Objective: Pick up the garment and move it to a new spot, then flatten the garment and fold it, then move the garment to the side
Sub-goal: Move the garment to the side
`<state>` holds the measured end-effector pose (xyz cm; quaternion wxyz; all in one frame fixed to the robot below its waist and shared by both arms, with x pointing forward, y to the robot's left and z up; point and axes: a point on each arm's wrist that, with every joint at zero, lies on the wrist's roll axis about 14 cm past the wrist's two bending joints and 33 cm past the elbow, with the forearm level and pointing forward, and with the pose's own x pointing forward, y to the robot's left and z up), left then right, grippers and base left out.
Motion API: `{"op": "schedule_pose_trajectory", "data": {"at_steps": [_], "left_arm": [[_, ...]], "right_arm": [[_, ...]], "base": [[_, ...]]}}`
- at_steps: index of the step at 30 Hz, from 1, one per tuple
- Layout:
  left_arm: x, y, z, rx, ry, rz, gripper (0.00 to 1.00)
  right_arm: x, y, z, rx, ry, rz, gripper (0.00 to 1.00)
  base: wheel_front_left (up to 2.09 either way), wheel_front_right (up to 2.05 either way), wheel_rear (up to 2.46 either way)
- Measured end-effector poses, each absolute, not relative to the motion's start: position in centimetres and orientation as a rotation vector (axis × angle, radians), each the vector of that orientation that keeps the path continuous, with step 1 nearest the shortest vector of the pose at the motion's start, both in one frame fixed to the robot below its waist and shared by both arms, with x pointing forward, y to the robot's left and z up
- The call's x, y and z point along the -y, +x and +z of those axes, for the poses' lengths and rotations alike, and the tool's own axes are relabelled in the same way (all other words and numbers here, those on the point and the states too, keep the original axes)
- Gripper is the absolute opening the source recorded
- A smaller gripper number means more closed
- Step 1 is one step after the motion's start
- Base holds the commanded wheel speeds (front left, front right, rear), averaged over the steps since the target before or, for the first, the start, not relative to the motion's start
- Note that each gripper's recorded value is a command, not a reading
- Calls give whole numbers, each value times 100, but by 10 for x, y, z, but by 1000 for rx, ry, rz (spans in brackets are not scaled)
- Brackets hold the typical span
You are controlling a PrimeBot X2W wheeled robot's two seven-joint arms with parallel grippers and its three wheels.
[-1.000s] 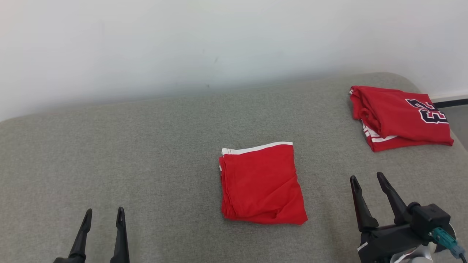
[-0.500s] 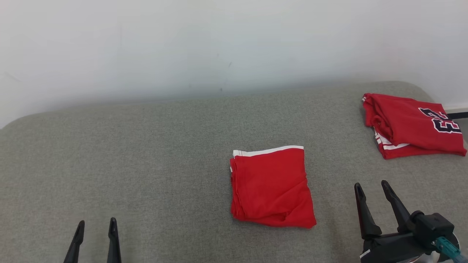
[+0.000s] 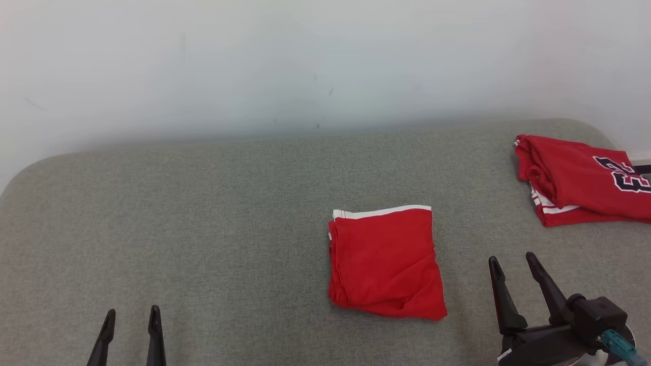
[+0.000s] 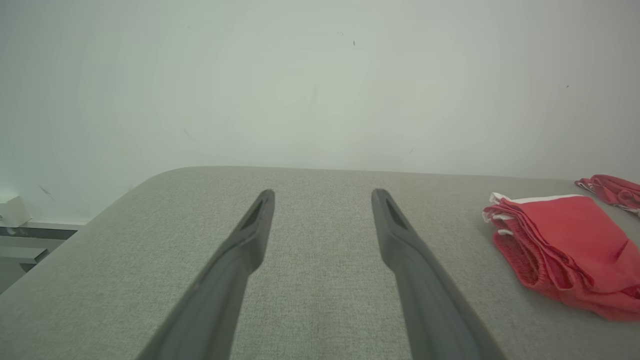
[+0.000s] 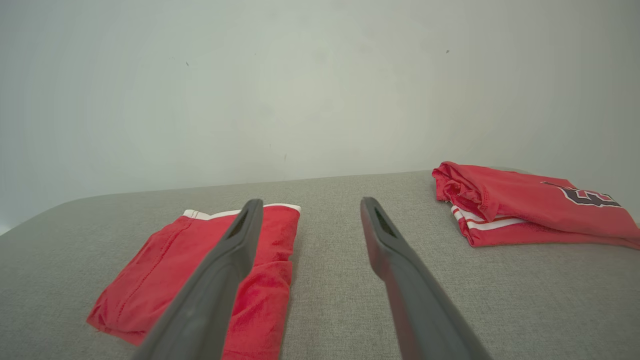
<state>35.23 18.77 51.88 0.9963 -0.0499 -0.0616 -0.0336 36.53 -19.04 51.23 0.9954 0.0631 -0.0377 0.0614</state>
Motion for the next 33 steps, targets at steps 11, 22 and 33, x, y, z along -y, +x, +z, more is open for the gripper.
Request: {"op": "schedule_pose_trajectory", "data": {"at_steps": [11, 22, 33], "left_arm": [[-186, 351, 522, 132, -101, -85, 100], [-185, 350, 520, 125, -97, -94, 100], [-188, 349, 516, 111, -101, -80, 100]], "right_arm": [[187, 365, 512, 68, 122, 136, 100], [186, 365, 504, 40, 131, 138, 100], [168, 397, 494, -35, 71, 222, 100]], "base": [[0, 0, 0], [0, 0, 0], [0, 0, 0]]}}
